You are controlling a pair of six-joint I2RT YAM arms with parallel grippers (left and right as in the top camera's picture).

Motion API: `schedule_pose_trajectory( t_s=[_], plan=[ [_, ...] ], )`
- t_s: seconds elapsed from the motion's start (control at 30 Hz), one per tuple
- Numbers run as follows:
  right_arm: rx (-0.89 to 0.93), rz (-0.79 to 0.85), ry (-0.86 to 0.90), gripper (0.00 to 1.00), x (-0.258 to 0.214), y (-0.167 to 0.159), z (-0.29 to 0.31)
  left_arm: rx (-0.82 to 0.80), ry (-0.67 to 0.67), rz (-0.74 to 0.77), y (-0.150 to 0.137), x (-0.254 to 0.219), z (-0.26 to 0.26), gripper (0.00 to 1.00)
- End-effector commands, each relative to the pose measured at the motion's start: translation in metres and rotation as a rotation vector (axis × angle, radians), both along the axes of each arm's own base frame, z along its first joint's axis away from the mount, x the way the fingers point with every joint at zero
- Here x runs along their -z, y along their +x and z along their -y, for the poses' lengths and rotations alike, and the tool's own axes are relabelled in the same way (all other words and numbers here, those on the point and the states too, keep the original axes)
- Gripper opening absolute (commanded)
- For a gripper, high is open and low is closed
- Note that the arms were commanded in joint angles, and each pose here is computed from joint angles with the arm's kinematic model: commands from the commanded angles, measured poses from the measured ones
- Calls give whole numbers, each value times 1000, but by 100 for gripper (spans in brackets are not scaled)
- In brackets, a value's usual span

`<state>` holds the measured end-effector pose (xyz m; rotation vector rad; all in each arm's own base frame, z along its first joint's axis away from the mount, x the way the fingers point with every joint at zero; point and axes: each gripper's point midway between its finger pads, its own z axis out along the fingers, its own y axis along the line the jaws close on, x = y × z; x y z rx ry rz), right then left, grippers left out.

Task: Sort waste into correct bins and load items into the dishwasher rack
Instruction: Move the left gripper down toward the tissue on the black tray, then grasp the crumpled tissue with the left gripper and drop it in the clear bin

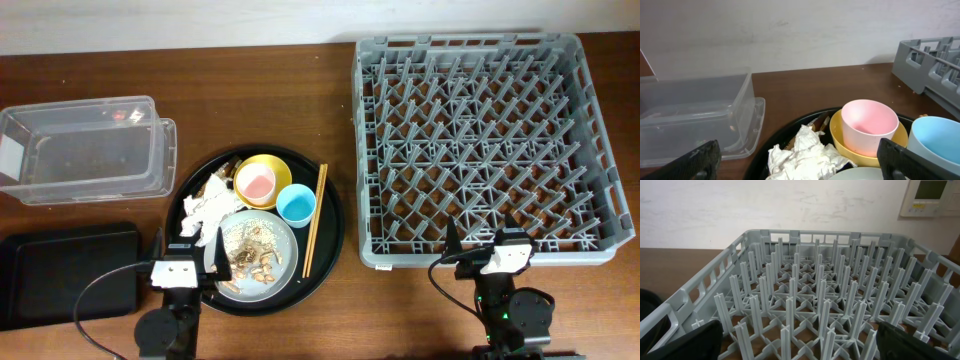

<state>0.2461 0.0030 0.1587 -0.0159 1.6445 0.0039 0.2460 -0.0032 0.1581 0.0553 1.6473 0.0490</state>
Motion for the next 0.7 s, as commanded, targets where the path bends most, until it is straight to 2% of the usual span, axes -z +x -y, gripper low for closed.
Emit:
schedule_pose_trajectory(
  t_s=[0.0, 0.33, 0.37, 0.4, 0.43, 0.47, 0.53, 0.57, 0.6, 0.67],
  plan=[
    [13, -10, 0, 98, 4, 0, 3, 1, -5, -1, 0, 1, 1, 99],
    [13, -10, 0, 98, 4, 0, 3, 25, -8, 0, 0, 1, 5, 99],
    [13, -10, 0, 98, 4, 0, 3, 184, -27, 10, -3, -2, 32, 99],
    [13, -10, 0, 99, 4, 0, 3, 435, -124, 5, -16, -7, 74, 99],
    [13, -10, 0, 98, 4, 0, 3, 827, -225, -58, -57, -7, 129, 99],
    [13, -10, 0, 98, 4, 0, 3, 988, -221, -52, -79, -12, 145, 99],
    [13, -10, 0, 98, 4, 0, 3, 1086, -196, 57, -93, -40, 152, 99],
    [13, -10, 0, 98, 4, 0, 3, 1051, -197, 150, -90, -64, 148, 99],
    [13, -10, 0, 98, 4, 0, 3, 881, -196, 254, -73, -94, 129, 99],
    [13, -10, 0, 98, 4, 0, 3, 640, -139, 294, -51, -116, 100, 99]
  ],
)
